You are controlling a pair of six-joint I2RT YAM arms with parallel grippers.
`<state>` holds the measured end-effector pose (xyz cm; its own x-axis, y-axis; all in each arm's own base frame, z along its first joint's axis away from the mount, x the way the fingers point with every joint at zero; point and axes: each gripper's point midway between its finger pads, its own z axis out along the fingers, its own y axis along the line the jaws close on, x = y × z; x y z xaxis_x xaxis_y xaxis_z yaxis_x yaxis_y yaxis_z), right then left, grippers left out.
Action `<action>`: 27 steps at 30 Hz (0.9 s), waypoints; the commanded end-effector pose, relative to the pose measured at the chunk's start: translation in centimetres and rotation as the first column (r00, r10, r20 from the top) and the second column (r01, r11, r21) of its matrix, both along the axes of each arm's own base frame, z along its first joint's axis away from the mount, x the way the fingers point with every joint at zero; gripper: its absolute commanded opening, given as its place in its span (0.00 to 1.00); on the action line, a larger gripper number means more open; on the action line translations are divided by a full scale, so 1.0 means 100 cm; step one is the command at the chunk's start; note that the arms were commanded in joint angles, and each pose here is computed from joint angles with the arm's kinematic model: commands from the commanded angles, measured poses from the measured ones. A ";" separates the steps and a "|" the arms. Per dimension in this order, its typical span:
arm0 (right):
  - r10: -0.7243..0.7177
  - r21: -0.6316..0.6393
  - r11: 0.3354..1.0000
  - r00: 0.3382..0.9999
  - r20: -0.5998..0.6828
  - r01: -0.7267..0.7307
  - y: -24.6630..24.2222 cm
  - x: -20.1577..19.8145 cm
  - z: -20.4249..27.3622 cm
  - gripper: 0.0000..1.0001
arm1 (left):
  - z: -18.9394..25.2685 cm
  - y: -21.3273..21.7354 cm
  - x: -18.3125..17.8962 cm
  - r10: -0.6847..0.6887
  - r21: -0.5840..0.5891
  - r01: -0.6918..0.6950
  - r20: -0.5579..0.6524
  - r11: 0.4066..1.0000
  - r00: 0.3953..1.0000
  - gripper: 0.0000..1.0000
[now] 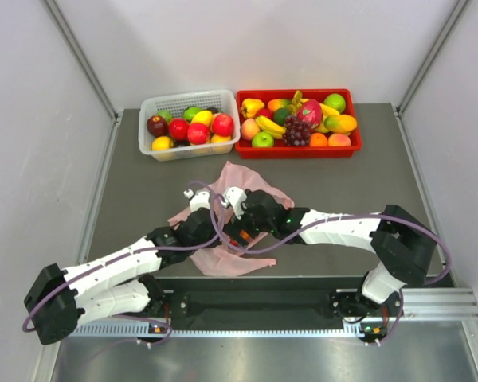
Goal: Untie the knot of the plastic bag and take out the fruit
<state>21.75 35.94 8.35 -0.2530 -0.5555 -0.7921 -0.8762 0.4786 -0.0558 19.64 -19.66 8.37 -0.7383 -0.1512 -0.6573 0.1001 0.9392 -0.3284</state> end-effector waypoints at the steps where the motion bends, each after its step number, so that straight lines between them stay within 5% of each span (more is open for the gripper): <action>1: 0.082 -0.032 0.996 0.993 0.080 -0.080 0.024 0.006 0.009 1.00 | 0.003 0.001 0.003 0.014 -0.006 -0.014 0.025 1.000 1.000 0.00; 13: 0.078 -0.141 0.987 0.997 -0.002 -0.077 0.015 0.007 -0.032 1.00 | 0.002 0.001 0.004 0.018 -0.015 -0.018 0.037 1.000 0.999 0.00; 27: -0.195 -0.166 0.969 0.979 -0.053 0.184 -0.041 0.028 -0.053 1.00 | 0.006 0.002 0.005 0.020 -0.030 -0.019 0.054 0.999 0.998 0.00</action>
<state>23.66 33.46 2.57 -0.3827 -0.6273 -0.6782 -0.8227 0.5654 -0.0587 19.33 -18.71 7.69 -0.7343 -0.1688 -0.6575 0.0719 0.9438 -0.3226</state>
